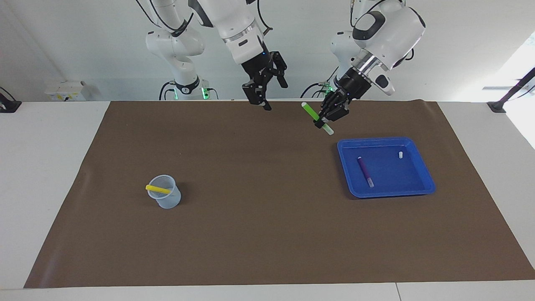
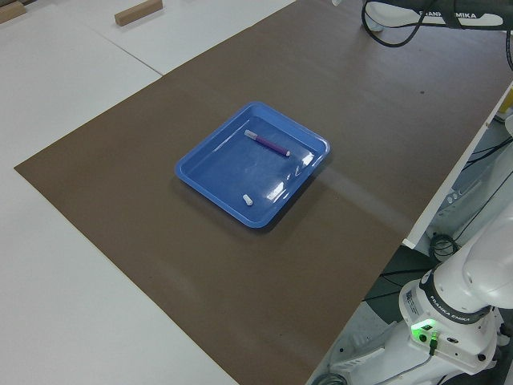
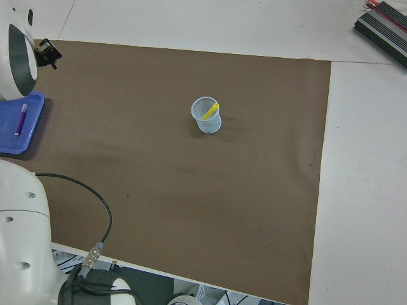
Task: Right arm passes pens to left for tray arrangement
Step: 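Place the green pen in the tray while the right gripper returns to cup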
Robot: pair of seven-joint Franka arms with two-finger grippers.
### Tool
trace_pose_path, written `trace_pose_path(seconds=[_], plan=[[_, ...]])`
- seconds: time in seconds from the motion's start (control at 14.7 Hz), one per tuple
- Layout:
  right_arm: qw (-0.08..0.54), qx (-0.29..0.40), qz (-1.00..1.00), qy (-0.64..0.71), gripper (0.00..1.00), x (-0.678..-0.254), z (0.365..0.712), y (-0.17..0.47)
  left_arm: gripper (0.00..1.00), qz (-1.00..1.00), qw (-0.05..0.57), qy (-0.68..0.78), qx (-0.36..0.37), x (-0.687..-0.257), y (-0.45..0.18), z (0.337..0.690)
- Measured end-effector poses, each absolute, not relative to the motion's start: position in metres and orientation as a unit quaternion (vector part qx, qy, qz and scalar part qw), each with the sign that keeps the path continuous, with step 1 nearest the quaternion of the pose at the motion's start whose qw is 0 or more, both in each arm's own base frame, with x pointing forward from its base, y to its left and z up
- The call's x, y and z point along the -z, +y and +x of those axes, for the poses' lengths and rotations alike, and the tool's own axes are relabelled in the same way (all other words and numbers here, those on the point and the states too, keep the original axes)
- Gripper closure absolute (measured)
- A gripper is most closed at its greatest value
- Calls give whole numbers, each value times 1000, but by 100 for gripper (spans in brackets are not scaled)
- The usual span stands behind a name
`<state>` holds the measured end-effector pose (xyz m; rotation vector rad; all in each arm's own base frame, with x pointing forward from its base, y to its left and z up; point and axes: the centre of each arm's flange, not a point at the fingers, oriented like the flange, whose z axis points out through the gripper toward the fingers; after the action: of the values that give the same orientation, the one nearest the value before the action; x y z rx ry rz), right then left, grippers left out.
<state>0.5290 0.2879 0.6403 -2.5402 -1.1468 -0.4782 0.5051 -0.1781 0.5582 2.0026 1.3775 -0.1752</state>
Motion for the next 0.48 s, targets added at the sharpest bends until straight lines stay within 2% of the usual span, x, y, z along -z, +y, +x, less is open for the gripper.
trace_pose_path(seconds=[0.27, 0.48], plan=[[138, 149, -915, -349, 0, -624, 556, 221, 82, 861, 272, 428, 32, -513, -99, 528], [67, 129, -936, -321, 0, -614, 566, 176, 82, 925, 205, 319, 13, -470, -57, 543]])
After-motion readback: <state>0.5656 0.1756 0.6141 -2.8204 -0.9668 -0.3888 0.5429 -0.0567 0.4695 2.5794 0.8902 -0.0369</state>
